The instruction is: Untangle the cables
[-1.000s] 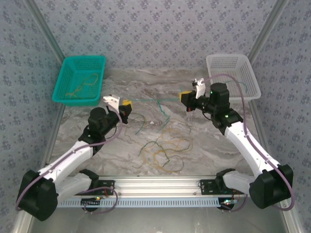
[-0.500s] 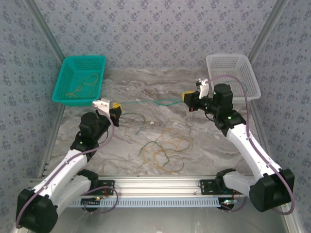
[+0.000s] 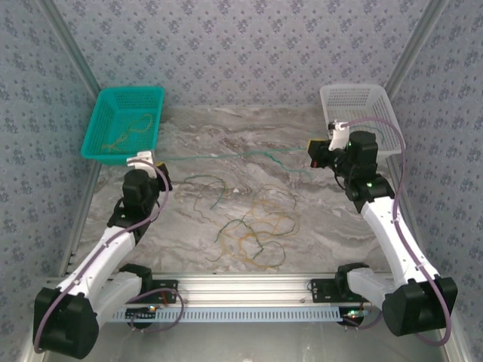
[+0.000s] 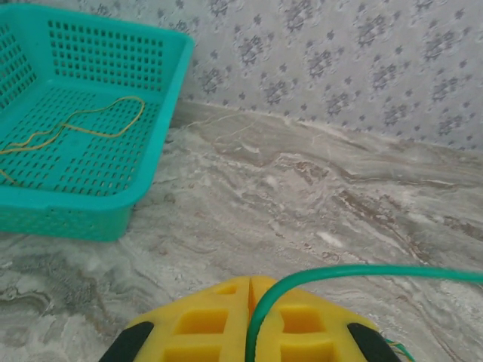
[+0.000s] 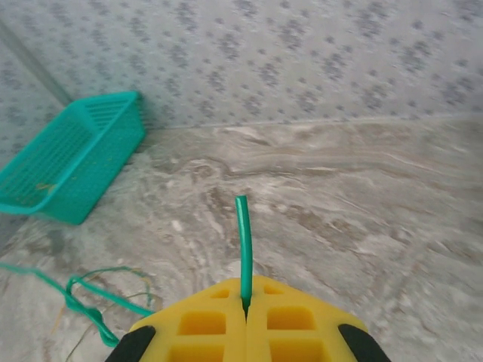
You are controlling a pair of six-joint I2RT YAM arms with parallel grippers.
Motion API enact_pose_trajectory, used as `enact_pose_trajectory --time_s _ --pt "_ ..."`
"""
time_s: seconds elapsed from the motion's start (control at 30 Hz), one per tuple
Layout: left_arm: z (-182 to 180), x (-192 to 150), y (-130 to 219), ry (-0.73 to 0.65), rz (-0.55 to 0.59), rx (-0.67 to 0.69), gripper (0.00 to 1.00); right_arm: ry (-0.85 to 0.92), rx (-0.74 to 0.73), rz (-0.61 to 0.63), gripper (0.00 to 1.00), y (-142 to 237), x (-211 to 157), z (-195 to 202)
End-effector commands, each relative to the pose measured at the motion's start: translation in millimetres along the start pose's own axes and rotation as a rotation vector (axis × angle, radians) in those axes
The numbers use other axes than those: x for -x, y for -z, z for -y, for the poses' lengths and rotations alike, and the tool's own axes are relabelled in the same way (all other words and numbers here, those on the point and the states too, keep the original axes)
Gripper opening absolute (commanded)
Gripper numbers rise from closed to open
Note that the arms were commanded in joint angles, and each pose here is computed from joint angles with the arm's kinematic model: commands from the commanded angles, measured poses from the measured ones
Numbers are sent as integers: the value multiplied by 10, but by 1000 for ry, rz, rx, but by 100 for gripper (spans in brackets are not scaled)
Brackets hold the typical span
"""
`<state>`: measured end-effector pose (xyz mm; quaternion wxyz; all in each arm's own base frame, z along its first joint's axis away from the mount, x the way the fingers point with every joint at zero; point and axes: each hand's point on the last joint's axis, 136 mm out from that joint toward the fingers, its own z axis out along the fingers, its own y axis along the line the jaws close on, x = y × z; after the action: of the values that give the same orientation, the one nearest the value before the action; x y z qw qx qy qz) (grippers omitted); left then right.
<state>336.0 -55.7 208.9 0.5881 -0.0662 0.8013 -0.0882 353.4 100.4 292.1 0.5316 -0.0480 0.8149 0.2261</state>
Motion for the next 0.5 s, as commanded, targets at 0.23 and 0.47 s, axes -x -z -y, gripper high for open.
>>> enact_pose_trajectory --time_s 0.23,0.47 --pt "-440 189 12 148 47 217 0 -139 -486 65 0 453 68 980" --pt "131 513 54 142 62 -60 0 -145 -431 137 0 499 334 945"
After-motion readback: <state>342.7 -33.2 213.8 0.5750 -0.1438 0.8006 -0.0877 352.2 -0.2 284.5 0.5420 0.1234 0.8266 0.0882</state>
